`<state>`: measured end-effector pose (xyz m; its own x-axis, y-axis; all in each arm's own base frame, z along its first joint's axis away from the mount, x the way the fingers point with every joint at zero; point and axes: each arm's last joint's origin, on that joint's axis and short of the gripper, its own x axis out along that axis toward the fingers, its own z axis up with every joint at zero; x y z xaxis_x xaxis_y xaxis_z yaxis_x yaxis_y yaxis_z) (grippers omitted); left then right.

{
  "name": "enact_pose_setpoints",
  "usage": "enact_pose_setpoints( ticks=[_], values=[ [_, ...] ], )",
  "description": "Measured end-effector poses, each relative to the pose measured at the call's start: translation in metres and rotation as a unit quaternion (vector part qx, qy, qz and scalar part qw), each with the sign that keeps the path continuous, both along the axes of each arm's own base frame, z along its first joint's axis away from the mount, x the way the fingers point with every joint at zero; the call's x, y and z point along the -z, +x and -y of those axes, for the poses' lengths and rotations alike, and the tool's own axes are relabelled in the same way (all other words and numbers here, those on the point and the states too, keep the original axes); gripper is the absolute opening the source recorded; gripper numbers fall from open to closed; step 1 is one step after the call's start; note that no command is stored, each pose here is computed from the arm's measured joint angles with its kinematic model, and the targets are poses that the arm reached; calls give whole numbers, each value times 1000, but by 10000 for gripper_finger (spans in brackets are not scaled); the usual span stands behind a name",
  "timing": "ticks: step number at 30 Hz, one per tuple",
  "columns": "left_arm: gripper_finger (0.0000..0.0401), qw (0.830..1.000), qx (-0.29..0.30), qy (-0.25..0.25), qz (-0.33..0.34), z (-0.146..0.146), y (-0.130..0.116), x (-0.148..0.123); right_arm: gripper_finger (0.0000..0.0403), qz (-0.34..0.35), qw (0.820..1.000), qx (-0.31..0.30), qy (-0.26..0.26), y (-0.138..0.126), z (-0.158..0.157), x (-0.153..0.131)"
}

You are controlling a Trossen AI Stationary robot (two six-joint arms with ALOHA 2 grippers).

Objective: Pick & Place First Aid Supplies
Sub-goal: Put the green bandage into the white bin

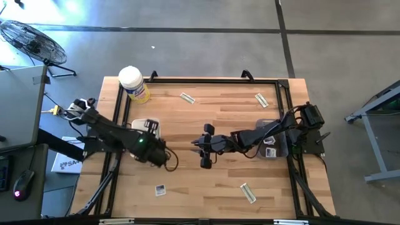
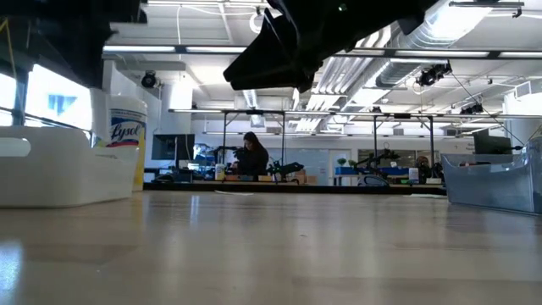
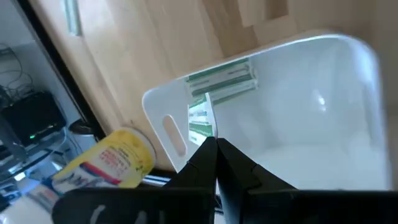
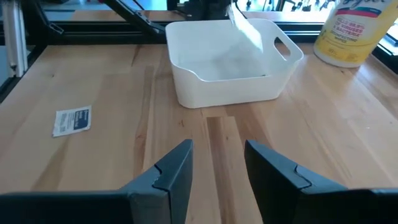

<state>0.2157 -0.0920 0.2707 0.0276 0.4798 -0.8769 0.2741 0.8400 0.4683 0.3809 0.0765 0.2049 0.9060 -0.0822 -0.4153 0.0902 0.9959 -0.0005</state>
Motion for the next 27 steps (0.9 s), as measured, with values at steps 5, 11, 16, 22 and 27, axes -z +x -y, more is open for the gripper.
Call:
enact_pose_setpoints(
  ticks=[5,11,16,22,27],
  values=[
    [0,999,33,5,-24,-14,4,34,140,0,1000,0,0,0,0,0],
    [0,994,89,30,-57,-25,1,63,140,0,1000,0,0,0,0,0],
    [0,991,113,33,-61,-27,-1,76,140,0,1000,1,0,0,1,0],
    [0,991,122,21,-46,-25,2,80,140,0,1000,1,0,0,1,0],
    [0,992,117,10,-43,-25,2,81,140,0,1000,1,0,0,1,0]
  ],
)
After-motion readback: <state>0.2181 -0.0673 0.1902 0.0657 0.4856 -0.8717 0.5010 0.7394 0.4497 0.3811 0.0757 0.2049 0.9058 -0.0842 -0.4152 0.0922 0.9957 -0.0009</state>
